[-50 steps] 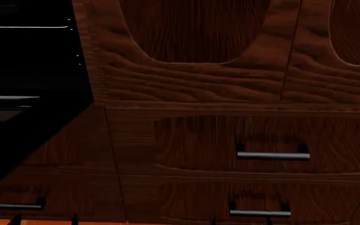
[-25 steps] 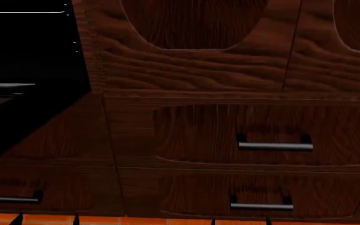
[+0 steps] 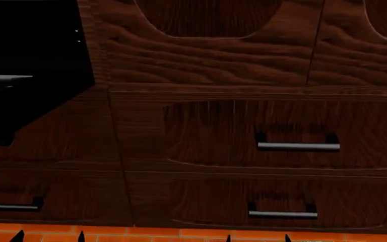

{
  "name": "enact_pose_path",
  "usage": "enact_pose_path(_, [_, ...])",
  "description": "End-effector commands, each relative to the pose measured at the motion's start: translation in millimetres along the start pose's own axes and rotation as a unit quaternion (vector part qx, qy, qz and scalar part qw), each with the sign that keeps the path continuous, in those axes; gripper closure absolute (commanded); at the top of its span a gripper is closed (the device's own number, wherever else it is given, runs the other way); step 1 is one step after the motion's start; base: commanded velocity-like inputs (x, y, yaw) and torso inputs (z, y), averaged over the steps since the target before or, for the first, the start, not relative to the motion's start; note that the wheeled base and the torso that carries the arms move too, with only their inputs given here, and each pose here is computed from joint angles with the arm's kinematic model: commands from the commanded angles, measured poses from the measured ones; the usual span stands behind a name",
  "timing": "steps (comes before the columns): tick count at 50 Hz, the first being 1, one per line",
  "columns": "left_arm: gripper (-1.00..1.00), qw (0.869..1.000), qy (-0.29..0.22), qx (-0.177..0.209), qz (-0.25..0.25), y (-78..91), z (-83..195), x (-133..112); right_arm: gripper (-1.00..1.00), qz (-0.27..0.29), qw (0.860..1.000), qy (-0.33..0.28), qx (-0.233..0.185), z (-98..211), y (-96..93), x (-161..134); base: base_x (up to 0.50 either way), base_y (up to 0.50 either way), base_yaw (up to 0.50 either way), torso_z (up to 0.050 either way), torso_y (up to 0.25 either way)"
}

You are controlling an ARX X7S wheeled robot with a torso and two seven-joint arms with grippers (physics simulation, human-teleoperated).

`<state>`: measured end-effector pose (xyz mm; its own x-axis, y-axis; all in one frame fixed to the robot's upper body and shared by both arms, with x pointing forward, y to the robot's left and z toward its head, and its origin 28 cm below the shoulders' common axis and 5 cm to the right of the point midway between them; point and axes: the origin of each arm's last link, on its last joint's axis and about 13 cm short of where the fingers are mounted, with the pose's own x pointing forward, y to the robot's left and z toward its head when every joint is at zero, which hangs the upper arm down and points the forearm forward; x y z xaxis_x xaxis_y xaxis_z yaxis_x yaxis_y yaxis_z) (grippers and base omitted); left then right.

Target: Close the oven door

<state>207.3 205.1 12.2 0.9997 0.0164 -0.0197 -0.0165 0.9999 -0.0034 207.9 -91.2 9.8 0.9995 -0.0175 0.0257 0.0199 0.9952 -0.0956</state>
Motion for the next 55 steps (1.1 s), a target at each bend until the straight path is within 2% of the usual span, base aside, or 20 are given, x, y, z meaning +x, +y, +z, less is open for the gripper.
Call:
enact_pose_path(1, [-1.0,1.0,0.001,-0.001,0.001,0.2,0.3,-0.1,-1.0,-0.003,1.0,0.002,-0.005,0.2,0.2,-0.2,0.0,0.0,0.0,-0.05,0.0])
enact_pose_path(5, [-1.0,1.0,0.001,-0.001,0.001,0.1,0.3,-0.1,-1.0,-0.005,1.0,0.006,-0.015,-1.1,0.8,1.0,0.0,0.0,0.0,-0.05,0.0])
enact_pose_path(16, [-1.0,1.0,-0.005,-0.004,-0.002,0.2,0.6,-0.8,-1.0,0.002,1.0,-0.005,-0.006,0.1,0.4,-0.4,0.0,0.0,0.0,-0.05,0.0])
enact_pose_path(55, [-1.0,1.0,-0.008,0.001,0.003,0.1,-0.3,-0.5,-1.0,0.0,1.0,-0.003,-0.016,-1.4,1.4,1.3,0.0,0.0,0.0,-0.05,0.0])
